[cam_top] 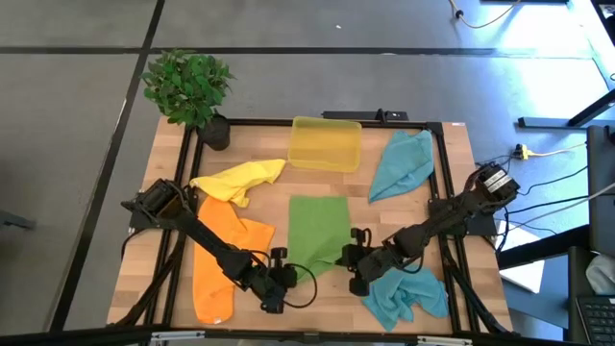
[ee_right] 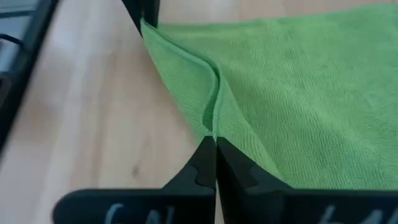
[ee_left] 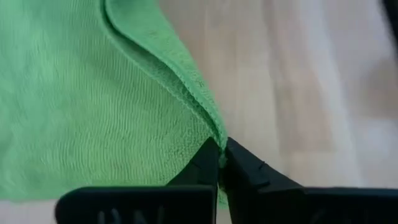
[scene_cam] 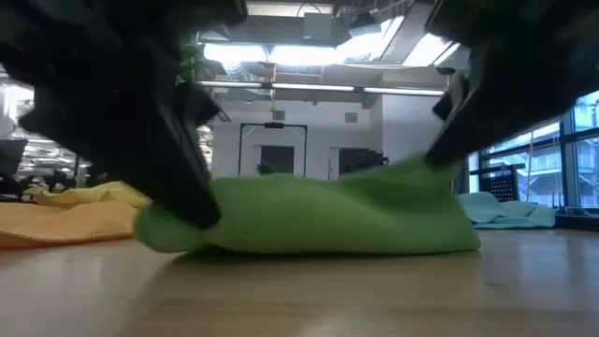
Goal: Fold microfiber towels
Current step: Fold the green microfiber cloth
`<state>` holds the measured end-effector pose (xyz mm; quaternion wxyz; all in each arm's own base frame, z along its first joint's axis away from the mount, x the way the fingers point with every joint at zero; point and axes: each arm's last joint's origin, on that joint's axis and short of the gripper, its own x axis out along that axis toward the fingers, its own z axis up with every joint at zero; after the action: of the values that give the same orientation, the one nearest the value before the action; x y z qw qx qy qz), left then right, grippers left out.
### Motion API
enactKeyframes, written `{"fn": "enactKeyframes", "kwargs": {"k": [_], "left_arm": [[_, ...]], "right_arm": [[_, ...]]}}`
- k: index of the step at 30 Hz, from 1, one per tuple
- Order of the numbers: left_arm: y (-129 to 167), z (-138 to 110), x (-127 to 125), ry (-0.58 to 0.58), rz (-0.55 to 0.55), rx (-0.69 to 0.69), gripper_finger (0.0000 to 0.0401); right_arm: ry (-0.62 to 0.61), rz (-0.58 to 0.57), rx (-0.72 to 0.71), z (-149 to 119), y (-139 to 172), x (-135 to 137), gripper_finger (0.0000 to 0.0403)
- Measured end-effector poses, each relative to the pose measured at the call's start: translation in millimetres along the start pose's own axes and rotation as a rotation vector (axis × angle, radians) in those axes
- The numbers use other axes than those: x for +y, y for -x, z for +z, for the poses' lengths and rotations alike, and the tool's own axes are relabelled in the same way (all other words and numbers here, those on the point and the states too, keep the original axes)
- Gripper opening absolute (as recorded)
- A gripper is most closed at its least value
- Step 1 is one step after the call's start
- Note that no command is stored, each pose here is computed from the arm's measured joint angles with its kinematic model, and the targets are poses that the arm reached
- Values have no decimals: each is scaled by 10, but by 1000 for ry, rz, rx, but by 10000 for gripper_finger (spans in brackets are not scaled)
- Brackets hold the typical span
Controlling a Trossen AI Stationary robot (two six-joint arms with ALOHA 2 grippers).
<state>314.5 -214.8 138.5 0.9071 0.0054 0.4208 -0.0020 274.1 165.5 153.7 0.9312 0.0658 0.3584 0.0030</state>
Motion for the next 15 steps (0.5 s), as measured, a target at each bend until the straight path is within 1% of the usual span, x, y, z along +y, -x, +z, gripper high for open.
{"fn": "enactKeyframes", "kwargs": {"k": [6, 9, 12, 15], "left_arm": [[187, 172, -19, -62, -7, 38, 1], [252, 287, -73, -89, -65, 45, 1], [318, 392, -145, -130, -142, 36, 1], [365, 437, -175, -197, -167, 45, 0]], "right_arm": [[-12, 30, -69, 99, 252, 86, 0], [-21, 79, -63, 103, 312, 129, 0], [-1, 130, -41, 50, 341, 214, 0], [11, 144, -36, 5, 363, 273, 0]]}}
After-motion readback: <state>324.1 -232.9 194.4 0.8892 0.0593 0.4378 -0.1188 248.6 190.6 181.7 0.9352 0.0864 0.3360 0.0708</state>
